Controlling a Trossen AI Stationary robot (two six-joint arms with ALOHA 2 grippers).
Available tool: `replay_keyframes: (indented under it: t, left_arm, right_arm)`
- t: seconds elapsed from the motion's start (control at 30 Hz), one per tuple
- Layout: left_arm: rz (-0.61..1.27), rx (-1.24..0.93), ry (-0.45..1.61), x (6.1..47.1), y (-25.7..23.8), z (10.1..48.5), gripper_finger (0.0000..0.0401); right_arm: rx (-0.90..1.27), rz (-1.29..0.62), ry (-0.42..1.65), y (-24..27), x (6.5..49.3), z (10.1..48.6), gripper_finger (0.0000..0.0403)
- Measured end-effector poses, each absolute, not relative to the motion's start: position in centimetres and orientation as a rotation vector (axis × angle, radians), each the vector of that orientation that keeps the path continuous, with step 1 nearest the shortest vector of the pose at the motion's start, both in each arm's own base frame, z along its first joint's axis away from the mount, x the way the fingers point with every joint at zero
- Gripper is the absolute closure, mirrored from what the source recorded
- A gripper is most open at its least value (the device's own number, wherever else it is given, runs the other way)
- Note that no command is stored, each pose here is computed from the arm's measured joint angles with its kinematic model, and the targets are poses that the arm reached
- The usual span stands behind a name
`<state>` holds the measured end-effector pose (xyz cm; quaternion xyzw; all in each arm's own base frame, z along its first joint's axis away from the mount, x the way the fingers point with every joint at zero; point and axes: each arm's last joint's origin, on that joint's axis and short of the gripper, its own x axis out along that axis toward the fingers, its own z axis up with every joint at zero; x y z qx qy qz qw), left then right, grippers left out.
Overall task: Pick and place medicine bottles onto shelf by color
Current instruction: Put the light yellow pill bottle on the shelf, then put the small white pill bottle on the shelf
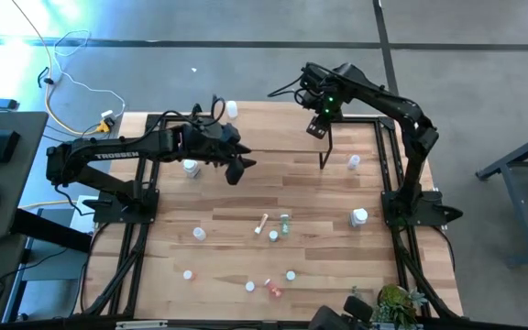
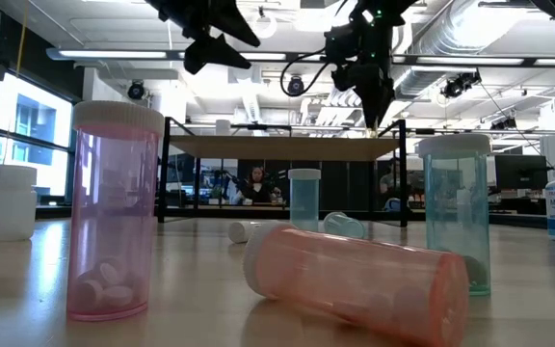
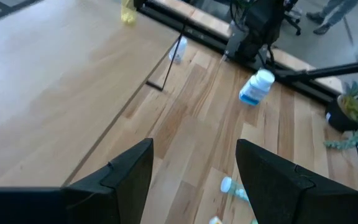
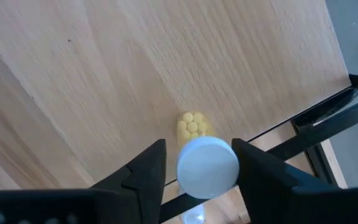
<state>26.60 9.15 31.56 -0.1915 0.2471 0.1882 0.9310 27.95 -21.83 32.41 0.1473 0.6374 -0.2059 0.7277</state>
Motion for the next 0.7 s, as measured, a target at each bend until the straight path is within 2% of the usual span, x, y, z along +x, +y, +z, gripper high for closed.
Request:
replay_keyframes:
  t: [0.4,0.7]
  left_arm:
    - [0.402,-0.417,0.638,25.9,8.9,30.5,0.0184]
    - [0.343,-0.483,0.843,24.4,6.8,29.6,0.0184]
  right_arm:
    - [0.271,-0.479,1.290,-22.1,28.0,35.6,0.0220]
    - [0.244,-0.503,1.220,-22.4,27.5,37.8,0.0219]
